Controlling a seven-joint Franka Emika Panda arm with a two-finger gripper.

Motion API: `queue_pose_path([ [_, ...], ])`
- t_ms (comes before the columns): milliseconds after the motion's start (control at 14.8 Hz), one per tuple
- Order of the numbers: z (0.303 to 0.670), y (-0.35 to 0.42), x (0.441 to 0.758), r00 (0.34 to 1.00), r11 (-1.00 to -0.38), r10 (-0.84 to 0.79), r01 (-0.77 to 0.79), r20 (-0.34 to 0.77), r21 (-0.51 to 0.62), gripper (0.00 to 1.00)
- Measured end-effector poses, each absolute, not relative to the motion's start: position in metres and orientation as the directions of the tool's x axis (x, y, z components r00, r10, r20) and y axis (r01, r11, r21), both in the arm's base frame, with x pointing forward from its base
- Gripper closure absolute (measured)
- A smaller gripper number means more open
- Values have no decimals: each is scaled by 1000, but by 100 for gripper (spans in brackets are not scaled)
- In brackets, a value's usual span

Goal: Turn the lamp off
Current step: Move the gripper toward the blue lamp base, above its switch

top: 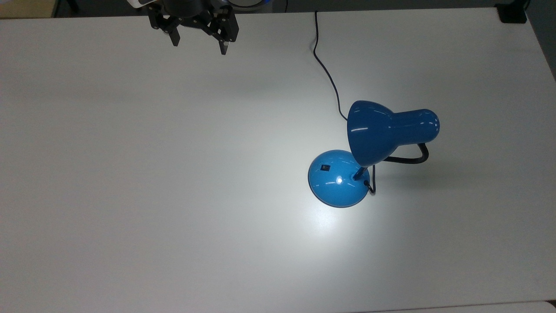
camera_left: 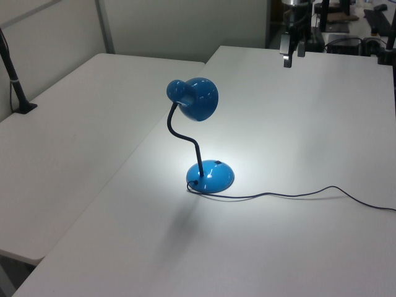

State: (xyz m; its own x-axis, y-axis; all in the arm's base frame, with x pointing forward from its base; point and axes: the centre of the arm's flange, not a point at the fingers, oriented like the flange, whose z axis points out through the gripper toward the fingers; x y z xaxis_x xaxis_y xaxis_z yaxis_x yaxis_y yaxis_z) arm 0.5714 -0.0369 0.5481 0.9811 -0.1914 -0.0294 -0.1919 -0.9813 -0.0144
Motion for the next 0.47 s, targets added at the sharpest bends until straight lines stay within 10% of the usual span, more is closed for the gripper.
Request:
queue_pose_path([
  [474,526,-37,579,990,-992,-123,-125,-68,-18,0],
])
